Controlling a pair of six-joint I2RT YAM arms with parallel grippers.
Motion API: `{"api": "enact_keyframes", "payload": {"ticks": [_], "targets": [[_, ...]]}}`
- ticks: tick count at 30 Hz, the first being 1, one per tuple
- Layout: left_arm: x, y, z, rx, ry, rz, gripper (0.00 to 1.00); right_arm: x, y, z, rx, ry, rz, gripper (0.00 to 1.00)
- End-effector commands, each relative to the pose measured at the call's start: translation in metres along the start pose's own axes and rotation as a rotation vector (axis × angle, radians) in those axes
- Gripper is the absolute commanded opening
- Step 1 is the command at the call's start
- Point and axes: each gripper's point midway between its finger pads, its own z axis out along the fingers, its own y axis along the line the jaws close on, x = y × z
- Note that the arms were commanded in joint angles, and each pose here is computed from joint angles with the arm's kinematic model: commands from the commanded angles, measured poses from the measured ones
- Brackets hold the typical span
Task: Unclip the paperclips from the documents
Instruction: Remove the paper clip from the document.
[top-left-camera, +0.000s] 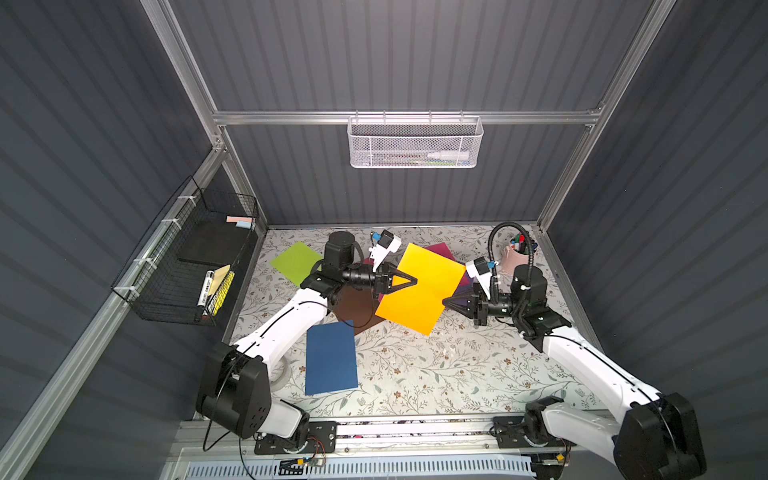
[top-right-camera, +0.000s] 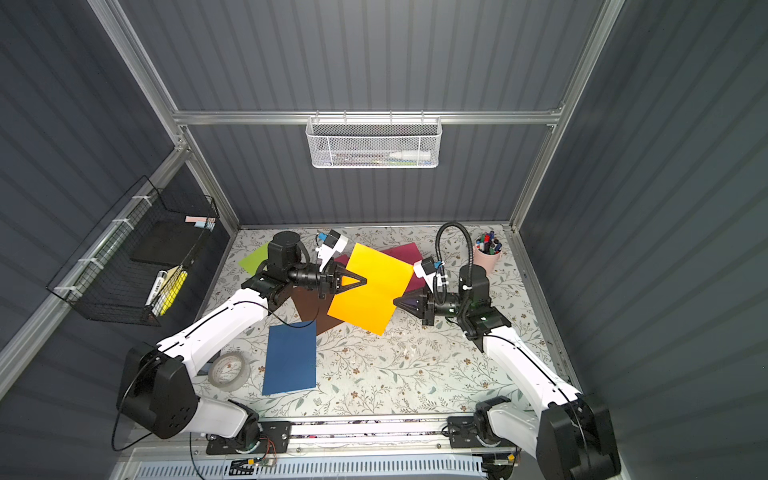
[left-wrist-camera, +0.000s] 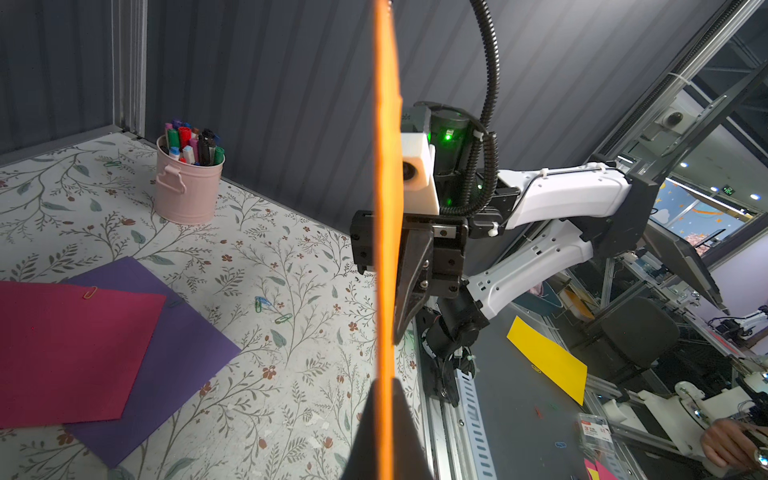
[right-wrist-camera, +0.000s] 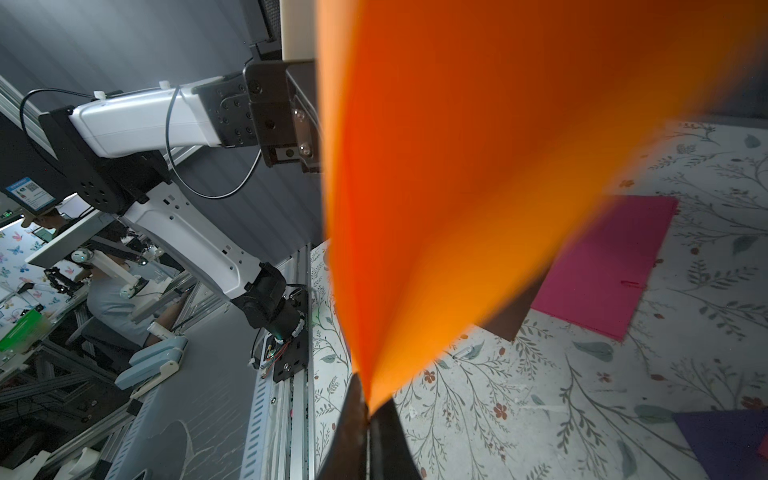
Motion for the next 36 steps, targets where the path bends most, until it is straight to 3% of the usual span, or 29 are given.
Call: {"api": "enact_keyframes", "payload": {"ticks": [1,36], "targets": [[-0.017,0.006,-0.009,-0.038,-0.024,0.056,0.0,0.008,-0.006,-0.005,0.029,0.019,0.034,0.03],[-0.019,0.004,-0.02,-0.044,-0.034,0.082,0.0,0.013,-0.022,-0.013,0.059,0.034,0.109,0.08]]}}
